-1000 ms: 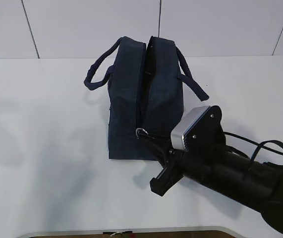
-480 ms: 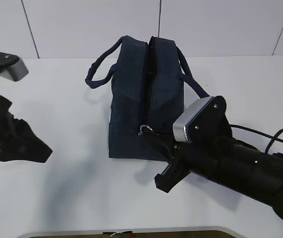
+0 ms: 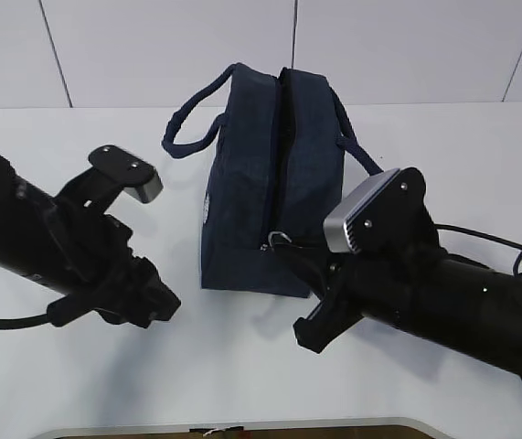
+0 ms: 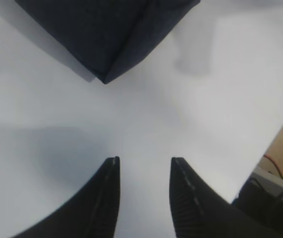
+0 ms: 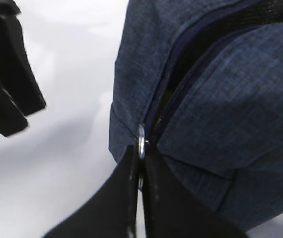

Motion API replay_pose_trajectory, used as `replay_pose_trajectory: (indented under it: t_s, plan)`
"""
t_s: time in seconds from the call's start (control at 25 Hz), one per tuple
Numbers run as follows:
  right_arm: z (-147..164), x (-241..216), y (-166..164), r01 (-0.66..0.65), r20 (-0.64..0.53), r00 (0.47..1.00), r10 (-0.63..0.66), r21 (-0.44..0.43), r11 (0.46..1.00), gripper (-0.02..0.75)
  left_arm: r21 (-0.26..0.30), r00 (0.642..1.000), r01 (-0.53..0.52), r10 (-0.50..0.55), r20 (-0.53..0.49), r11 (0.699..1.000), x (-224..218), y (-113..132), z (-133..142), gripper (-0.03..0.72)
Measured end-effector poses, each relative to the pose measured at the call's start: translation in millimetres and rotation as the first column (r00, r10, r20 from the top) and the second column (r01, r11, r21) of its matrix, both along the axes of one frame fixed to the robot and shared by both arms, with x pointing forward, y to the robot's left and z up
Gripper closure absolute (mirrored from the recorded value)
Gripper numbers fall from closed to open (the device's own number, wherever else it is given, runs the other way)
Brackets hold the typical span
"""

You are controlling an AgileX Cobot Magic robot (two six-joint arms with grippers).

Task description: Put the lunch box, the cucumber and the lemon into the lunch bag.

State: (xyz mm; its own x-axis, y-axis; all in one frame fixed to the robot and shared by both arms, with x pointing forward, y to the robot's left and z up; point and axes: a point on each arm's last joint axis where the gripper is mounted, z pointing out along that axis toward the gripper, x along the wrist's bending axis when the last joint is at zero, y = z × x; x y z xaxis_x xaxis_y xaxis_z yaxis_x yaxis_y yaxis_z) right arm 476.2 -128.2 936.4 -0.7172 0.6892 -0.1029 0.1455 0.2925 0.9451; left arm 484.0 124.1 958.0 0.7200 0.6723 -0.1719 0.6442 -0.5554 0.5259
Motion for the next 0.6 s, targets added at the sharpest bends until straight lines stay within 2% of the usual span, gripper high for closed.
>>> replay_pose_trajectory:
  t_s: [0.08,0.36,0.6]
  plan:
    - [1,0,0,0.002,0.000,1.000,-0.002,0.001,1.000,0.733,0.005,1.000,-0.002,0.002,0.027,1.000,1,-6,-4,0.438]
    - [10,7,3,0.010,0.005,1.000,-0.010,-0.017,1.000,0.733,-0.012,0.989,-0.024,0.026,0.147,1.000,2,-21,-2,0.312]
    - [16,13,6,0.015,0.008,1.000,-0.015,-0.007,1.000,0.733,-0.023,0.981,-0.053,0.057,0.184,0.998,6,-21,0,0.302]
